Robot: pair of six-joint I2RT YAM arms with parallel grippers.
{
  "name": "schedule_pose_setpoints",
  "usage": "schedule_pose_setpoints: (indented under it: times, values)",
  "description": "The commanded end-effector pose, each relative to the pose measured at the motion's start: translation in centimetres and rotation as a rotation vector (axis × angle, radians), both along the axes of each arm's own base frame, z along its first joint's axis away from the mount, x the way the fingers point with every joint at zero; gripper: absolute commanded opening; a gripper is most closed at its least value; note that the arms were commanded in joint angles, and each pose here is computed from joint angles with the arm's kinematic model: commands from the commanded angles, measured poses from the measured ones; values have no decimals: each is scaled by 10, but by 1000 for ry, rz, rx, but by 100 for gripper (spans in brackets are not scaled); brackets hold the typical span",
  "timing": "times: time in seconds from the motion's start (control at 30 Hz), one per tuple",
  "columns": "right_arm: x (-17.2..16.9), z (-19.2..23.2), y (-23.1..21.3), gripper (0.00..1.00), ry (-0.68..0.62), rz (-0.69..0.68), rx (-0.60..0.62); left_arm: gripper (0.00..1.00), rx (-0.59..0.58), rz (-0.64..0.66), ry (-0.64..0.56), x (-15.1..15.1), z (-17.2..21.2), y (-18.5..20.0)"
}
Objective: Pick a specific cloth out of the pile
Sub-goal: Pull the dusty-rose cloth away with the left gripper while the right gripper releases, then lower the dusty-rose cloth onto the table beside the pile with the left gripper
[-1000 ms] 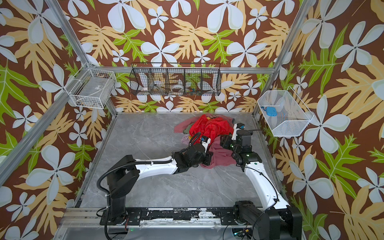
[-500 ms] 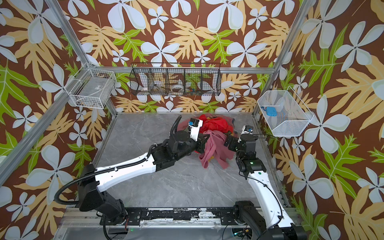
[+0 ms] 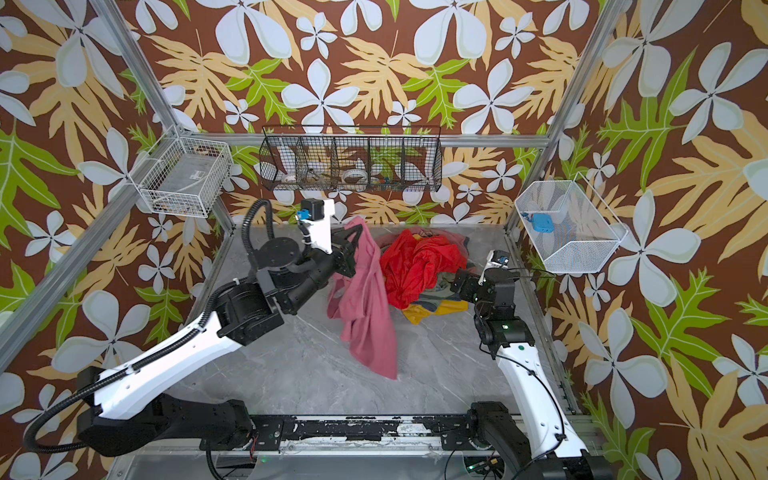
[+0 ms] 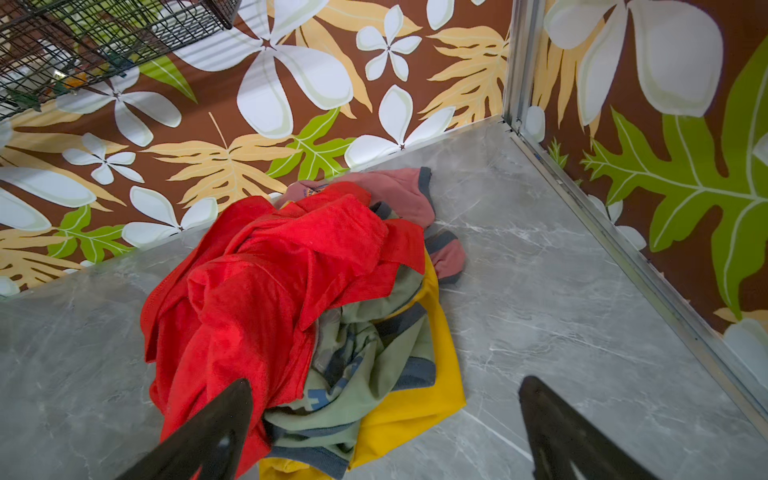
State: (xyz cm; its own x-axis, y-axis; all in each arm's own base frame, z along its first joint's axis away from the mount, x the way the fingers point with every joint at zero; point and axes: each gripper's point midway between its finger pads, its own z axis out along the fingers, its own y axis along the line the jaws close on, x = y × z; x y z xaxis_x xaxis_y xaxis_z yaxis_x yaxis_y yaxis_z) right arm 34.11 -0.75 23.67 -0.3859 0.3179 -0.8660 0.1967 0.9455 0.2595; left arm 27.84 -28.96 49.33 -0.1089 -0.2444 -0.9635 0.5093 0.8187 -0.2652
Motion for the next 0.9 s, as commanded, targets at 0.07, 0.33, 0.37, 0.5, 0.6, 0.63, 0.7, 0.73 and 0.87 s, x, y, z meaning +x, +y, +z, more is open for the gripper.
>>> schedule_pose_setpoints:
  times: [0.07,0.33,0.37,0.5,0.6,0.63,0.7,0.73,0.87]
  values:
    - [4,-1,9,100,-11,37,43,0,77,166,7,2,1,54]
    - [7,-4,20,98,-9,86,89,0,189,375,115,16,-57,126]
    - [7,-4,21,97,-8,90,90,0,216,400,129,19,-68,133]
    - [7,-5,26,94,-6,119,107,0,265,437,195,30,-113,148]
    - [7,-6,30,92,-5,131,122,0,230,362,264,32,-144,130]
    - [6,-7,30,91,-5,132,125,0,214,326,295,33,-157,122]
    - [6,-9,31,91,-3,137,133,0,188,270,344,33,-180,107]
    - [7,-9,32,90,-2,141,136,0,179,255,361,34,-188,103]
    - [7,-11,33,89,9,149,136,0,156,229,400,39,-214,91]
